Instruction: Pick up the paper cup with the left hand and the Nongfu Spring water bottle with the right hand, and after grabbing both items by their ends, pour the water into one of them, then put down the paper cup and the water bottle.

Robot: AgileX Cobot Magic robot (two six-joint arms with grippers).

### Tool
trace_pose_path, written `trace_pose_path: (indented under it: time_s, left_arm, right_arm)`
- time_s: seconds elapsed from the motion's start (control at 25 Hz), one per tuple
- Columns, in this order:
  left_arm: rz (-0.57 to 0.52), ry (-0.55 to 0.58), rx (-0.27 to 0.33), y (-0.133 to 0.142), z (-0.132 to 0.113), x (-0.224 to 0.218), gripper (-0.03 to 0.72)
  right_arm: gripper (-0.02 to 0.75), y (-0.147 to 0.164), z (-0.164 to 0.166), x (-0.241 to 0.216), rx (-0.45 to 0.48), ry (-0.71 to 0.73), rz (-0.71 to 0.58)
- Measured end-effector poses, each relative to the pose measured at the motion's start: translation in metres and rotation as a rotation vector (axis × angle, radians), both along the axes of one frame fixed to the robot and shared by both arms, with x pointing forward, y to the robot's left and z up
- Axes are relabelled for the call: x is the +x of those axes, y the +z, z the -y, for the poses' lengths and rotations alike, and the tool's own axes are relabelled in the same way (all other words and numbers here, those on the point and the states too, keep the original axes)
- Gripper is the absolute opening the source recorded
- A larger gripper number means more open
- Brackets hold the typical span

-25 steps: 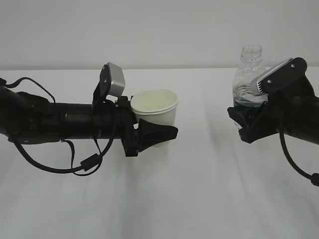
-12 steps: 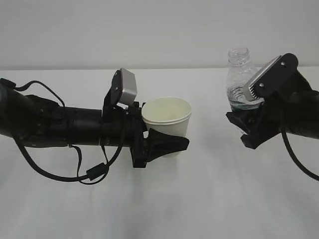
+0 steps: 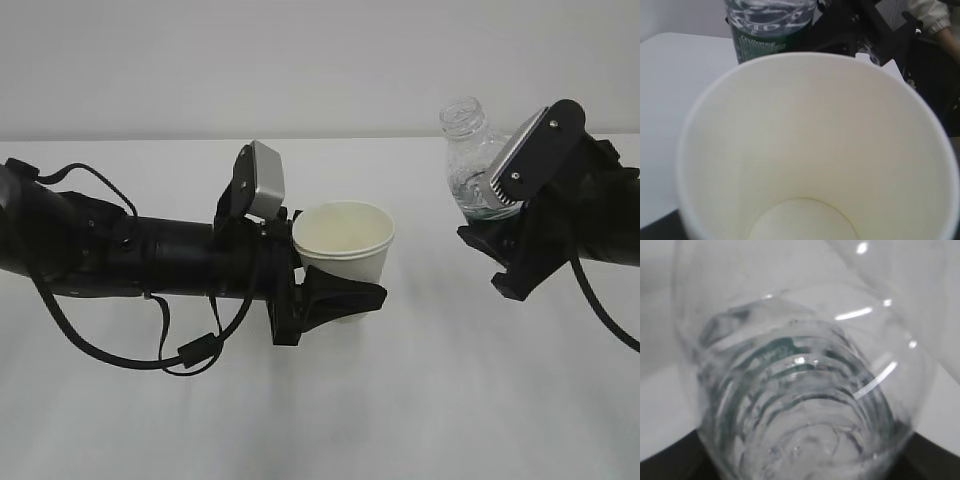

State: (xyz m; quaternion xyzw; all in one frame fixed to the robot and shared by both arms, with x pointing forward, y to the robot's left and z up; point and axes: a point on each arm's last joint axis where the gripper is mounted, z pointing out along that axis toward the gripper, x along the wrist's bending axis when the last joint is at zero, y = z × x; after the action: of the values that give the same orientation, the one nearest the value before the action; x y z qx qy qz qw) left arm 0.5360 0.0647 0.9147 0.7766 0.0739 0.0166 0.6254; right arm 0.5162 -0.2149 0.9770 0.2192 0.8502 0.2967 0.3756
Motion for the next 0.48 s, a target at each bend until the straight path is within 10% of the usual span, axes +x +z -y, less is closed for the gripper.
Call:
trace_pose_path:
  time_s: [0.48]
  left_arm:
    - [0.076, -0.023, 0.027, 0.010, 0.013, 0.007, 0.452]
  right_arm:
    - [0.490, 0.015, 0.002, 0.005, -0.117, 0.038, 0.045]
